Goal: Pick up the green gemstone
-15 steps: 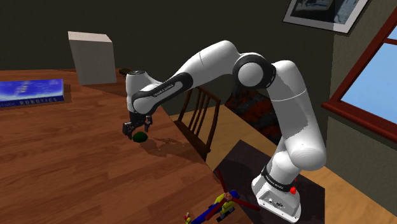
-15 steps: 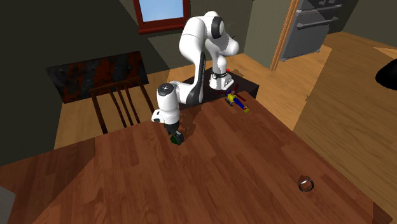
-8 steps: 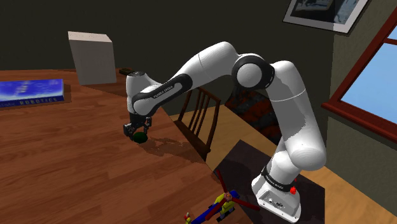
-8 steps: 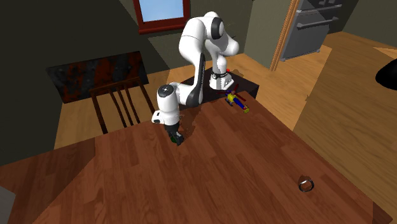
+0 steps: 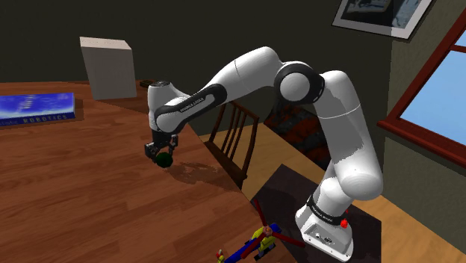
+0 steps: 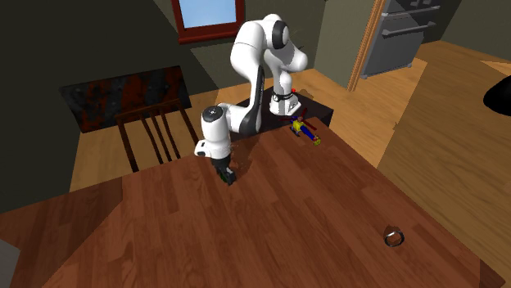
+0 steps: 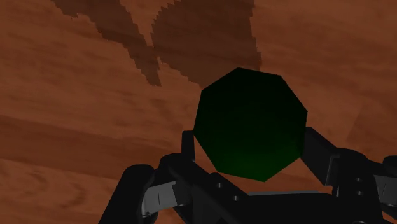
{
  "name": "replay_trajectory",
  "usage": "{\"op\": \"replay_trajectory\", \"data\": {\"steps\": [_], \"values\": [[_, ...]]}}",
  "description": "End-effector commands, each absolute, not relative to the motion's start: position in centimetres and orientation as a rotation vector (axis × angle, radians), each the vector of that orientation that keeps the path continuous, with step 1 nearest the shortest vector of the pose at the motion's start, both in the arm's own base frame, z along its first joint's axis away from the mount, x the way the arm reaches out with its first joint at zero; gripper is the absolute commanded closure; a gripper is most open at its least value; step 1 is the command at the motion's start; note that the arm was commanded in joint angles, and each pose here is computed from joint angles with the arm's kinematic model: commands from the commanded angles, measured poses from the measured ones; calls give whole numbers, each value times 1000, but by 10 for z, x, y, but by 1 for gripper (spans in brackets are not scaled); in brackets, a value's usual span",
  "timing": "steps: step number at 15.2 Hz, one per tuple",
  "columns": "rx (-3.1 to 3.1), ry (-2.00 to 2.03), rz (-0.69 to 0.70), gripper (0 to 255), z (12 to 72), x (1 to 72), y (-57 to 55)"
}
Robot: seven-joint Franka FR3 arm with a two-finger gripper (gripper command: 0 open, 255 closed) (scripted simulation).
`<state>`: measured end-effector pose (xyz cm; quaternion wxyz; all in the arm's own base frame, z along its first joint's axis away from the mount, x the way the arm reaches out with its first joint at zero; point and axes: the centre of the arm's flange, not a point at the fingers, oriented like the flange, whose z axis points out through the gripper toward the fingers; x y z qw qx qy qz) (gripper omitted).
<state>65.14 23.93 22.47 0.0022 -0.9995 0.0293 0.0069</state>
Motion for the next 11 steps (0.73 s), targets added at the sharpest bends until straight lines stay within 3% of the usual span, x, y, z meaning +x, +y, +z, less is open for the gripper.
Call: {"op": "replay_trajectory", "data": {"steps": [1, 11], "values": [[-3136, 92, 22, 255, 234, 651, 240], [-3136, 92, 22, 255, 286, 651, 240]]}}
